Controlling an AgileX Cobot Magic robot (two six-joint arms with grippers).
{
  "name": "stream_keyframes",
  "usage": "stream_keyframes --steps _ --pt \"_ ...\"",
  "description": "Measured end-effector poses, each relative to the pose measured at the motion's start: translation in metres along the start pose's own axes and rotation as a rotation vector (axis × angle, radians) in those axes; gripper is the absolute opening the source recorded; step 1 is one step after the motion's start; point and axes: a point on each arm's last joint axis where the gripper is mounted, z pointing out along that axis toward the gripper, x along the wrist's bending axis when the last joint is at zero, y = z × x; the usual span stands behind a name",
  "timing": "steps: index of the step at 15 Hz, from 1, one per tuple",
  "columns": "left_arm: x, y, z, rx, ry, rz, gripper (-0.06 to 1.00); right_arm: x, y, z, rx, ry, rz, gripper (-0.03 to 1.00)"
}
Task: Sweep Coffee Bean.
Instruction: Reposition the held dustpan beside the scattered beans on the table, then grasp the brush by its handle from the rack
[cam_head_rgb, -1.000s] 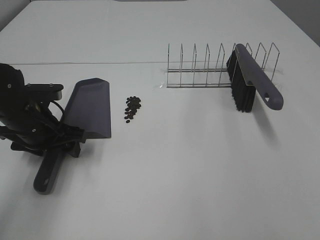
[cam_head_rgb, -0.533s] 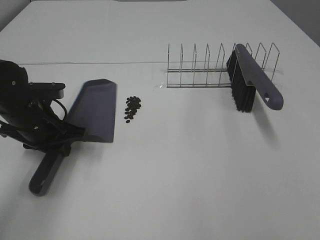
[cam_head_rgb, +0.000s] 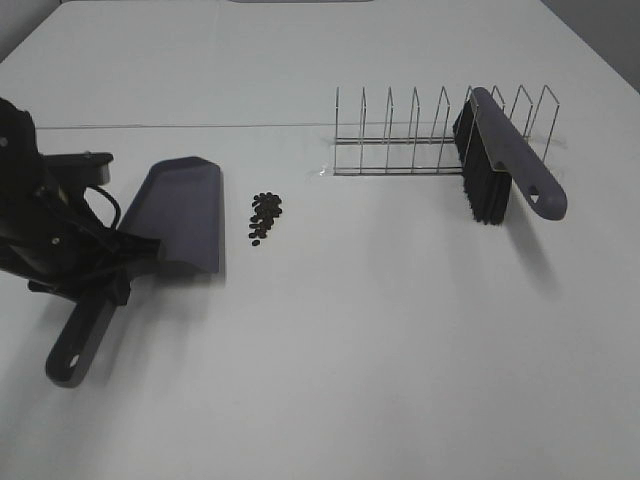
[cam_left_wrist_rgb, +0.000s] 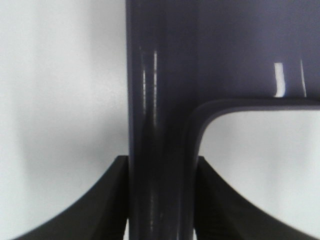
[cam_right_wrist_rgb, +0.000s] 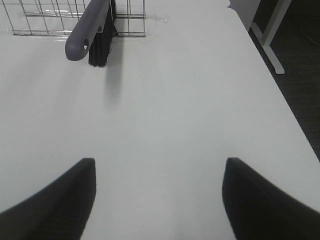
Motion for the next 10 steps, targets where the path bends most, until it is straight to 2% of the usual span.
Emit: stream_keyframes --steps 3,7,10 --pt "-0.002 0.007 -0.047 -0.129 -0.033 0.023 0.35 0.000 0.000 0.000 0.000 0.000 0.000 0.68" --pt "-0.002 0.008 -0.055 -0.152 -0.033 0.035 0.35 0.000 0.002 0.002 0.008 0.000 -0.001 0.68" --pt "-0.002 0.008 -0.055 -0.151 -0.033 0.035 0.35 0.002 0.038 0.014 -0.065 0.016 0.004 0.68"
